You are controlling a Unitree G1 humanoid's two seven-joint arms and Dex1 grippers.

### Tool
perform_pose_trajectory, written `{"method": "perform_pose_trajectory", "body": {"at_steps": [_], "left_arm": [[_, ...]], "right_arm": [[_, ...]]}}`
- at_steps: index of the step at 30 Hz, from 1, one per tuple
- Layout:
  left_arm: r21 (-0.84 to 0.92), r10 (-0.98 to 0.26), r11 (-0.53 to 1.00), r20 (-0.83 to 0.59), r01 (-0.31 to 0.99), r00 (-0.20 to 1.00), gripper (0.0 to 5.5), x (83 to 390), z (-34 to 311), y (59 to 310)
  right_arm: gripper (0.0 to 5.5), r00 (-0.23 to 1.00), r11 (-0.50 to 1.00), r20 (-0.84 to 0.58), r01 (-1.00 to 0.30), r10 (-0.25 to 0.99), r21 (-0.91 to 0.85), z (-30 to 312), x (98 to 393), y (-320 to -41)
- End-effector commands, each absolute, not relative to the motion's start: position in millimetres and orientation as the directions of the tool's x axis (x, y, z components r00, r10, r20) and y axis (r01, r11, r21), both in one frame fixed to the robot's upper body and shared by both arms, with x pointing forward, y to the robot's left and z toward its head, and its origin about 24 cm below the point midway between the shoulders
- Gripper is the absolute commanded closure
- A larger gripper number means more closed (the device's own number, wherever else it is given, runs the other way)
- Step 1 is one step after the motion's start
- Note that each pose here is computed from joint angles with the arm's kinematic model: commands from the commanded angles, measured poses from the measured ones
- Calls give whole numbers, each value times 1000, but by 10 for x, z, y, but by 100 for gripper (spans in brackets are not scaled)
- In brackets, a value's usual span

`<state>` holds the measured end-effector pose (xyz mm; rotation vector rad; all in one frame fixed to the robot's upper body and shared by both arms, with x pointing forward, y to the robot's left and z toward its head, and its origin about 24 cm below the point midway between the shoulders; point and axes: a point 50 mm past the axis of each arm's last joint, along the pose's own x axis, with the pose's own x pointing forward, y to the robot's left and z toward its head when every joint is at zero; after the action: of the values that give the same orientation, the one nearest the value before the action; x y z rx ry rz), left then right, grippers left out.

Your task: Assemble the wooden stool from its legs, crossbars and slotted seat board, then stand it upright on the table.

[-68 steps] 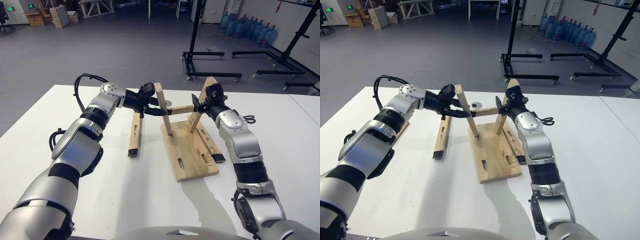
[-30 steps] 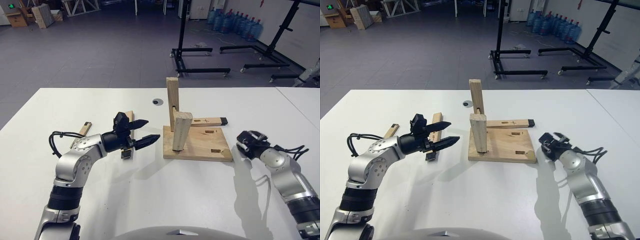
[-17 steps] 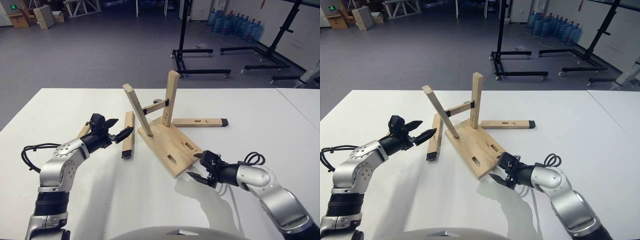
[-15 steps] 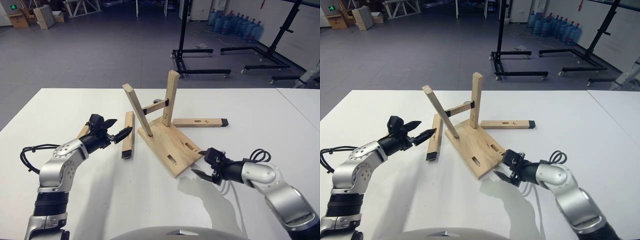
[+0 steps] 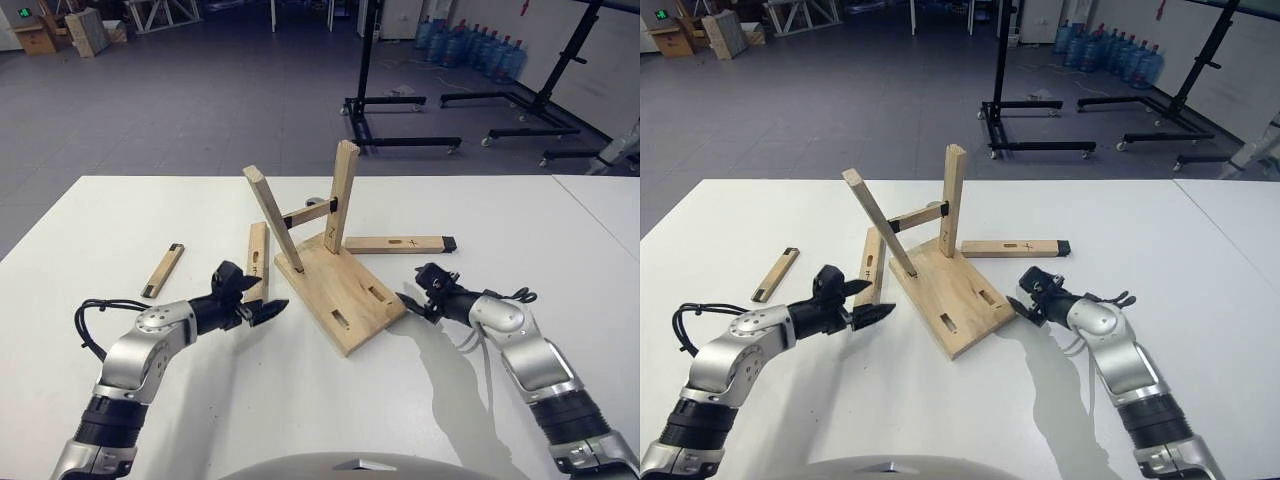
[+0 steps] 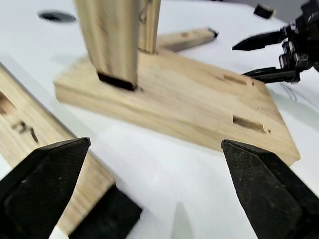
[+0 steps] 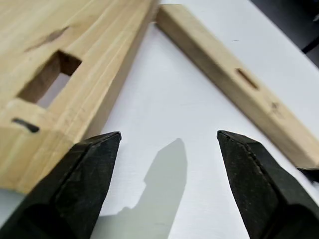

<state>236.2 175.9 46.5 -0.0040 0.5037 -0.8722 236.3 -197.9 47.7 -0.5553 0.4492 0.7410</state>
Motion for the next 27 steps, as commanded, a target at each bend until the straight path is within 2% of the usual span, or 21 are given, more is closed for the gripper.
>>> {"method": "perform_pose_trajectory", "body": {"at_steps": [1,5,8,14,19,24,27], "left_arm": [[-174,-710,644,-500,745,496,68,2317,356,1762],[-152,-696,654,-506,741,510,68,2329,302,1720],[-136,-689,657,-507,742,517,68,2349,291,1709],[-57,-628,715,-490,697,604,68,2495,336,1820],[-28,-590,749,-481,661,648,68,2557,317,1843],[-25,-579,764,-467,645,668,68,2551,334,1865],[-5,-554,796,-410,605,725,68,2566,459,1924]], "right_arm": [[193,486,477,-628,-856,609,-200,488,1984,-1821],[193,473,448,-609,-870,637,-207,589,1983,-1715],[193,502,465,-603,-854,621,-233,638,2048,-1744],[193,522,489,-612,-839,595,-240,677,2080,-1869],[193,494,461,-608,-858,622,-225,684,2057,-1792],[193,577,515,-530,-811,621,-279,835,2170,-1841],[193,643,580,-456,-761,616,-291,951,2243,-1884]]}}
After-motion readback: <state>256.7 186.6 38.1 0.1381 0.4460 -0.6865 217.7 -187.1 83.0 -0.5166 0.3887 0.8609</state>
